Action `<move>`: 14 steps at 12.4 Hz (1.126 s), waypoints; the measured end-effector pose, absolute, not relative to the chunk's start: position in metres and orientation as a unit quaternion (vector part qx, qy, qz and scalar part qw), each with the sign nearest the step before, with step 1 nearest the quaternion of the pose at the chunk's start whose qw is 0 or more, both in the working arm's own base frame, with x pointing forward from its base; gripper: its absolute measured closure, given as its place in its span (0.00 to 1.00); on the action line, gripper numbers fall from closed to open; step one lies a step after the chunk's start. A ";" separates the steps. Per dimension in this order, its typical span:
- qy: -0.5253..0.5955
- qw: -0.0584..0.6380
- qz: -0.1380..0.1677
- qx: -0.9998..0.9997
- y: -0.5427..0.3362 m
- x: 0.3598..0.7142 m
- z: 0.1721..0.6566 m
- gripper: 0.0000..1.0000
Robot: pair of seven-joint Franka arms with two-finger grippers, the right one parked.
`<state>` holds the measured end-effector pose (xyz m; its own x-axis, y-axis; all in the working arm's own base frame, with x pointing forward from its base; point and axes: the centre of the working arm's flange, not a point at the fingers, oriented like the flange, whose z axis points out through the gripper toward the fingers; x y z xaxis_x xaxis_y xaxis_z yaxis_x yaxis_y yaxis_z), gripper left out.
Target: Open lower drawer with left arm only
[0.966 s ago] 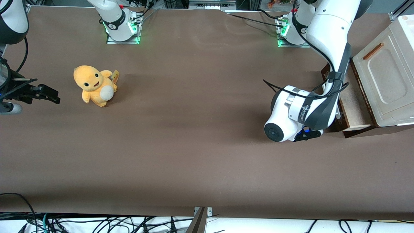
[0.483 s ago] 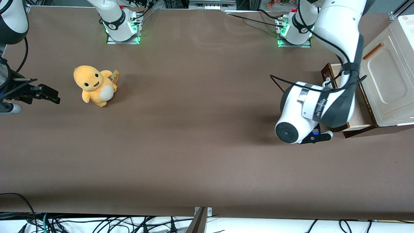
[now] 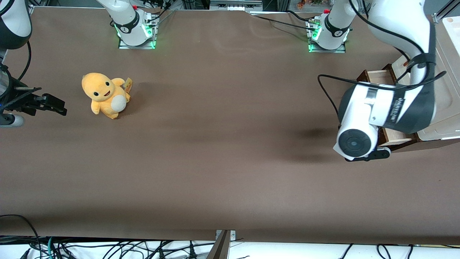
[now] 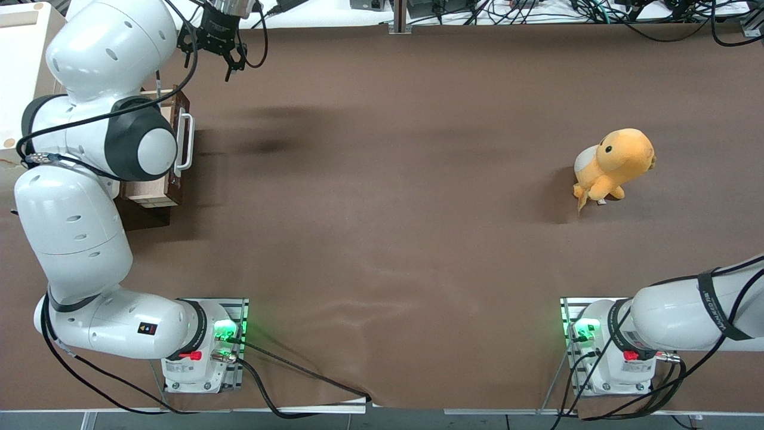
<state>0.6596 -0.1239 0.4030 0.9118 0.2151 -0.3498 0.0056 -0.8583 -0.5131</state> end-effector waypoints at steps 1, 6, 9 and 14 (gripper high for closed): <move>-0.053 0.240 0.198 -0.949 -0.120 0.662 0.410 0.00; -0.016 0.142 0.170 -0.975 -0.084 0.672 0.447 0.00; -0.018 0.094 0.143 -0.985 -0.063 0.679 0.461 0.00; -0.032 0.041 0.105 -0.993 -0.043 0.685 0.479 0.00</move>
